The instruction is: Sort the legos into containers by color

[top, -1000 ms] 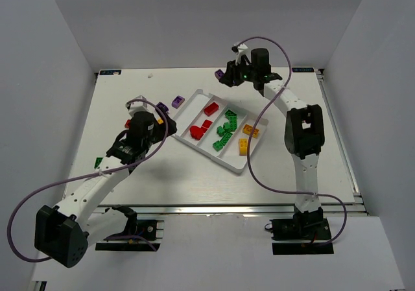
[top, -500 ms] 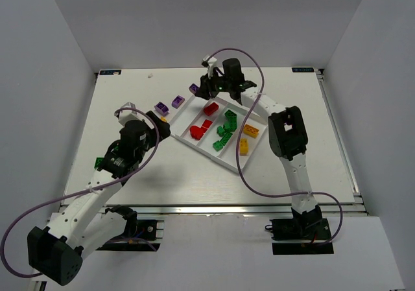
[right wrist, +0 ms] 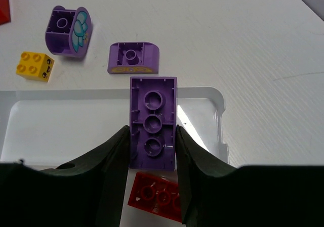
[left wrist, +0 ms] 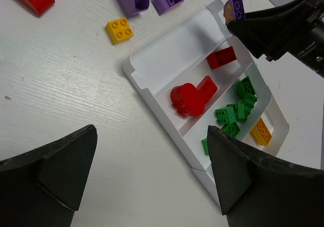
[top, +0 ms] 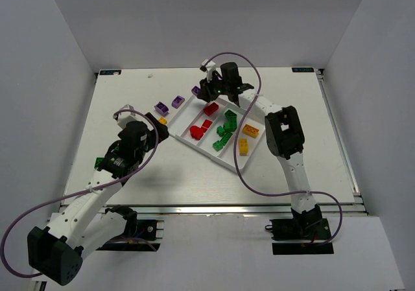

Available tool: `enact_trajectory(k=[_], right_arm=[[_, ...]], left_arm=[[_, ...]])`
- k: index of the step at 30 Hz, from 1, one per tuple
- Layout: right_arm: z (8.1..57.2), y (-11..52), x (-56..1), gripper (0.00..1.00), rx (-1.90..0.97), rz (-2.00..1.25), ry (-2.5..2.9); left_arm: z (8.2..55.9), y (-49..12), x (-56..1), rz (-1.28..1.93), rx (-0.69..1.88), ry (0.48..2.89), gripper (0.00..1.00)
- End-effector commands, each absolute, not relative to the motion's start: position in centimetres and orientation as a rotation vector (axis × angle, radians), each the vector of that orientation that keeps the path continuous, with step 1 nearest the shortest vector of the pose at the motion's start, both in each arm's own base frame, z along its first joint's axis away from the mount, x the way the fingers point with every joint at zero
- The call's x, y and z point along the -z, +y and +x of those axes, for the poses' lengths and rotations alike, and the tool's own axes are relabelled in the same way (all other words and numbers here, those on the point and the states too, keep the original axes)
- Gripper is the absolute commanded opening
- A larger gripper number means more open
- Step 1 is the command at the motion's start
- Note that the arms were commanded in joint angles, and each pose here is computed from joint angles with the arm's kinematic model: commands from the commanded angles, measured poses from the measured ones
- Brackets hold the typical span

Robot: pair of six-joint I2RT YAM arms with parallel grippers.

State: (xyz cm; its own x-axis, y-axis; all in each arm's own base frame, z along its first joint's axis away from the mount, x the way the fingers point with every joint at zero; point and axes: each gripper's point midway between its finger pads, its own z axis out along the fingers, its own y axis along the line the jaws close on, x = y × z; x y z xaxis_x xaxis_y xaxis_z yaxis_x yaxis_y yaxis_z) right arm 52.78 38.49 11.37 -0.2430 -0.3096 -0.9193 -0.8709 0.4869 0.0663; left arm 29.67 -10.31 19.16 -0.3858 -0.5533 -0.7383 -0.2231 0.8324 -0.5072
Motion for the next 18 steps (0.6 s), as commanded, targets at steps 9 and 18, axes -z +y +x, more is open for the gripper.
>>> enact_trajectory(k=[9, 18], right_arm=[[53.5, 39.1, -10.9, 0.6, -0.683, -1.049, 1.74], [52.5, 38.8, -16.5, 0.89, -0.69, -1.104, 1.627]], left_arm=[[30.0, -9.2, -19.4, -0.705, 0.35, 1.965, 0.98], [31.8, -9.8, -19.7, -0.638, 0.286, 2.03, 0.88]])
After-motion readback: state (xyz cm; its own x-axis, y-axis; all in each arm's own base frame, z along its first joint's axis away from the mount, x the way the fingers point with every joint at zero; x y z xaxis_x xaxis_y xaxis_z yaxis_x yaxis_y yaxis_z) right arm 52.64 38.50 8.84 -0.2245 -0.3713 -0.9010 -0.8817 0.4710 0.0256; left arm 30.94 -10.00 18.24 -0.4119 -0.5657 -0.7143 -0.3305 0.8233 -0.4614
